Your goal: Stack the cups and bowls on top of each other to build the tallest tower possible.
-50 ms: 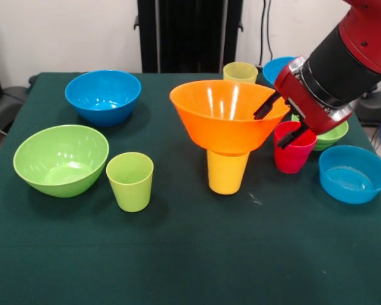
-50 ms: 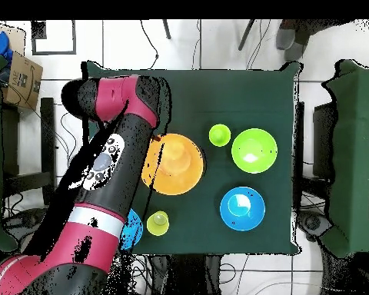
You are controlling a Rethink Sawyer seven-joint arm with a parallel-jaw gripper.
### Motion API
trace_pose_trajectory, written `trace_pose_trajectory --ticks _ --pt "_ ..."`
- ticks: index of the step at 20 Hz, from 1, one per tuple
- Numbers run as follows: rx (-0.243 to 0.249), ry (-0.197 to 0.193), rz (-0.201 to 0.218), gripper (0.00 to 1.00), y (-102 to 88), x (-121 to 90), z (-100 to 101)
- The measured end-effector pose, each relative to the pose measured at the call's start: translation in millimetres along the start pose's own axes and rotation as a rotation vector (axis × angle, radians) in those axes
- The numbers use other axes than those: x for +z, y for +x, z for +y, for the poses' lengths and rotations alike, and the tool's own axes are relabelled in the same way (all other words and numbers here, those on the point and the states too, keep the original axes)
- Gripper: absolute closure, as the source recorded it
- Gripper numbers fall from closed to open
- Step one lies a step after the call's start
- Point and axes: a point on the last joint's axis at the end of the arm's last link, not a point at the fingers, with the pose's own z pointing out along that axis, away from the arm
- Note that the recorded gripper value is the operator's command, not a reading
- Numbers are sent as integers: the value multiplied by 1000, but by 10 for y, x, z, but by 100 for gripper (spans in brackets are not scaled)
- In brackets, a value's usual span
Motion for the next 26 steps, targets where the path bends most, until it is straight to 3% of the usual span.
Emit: trace_pose_trajectory --ticks 26 --pt "13 -1 7 0 -52 -15 -67"
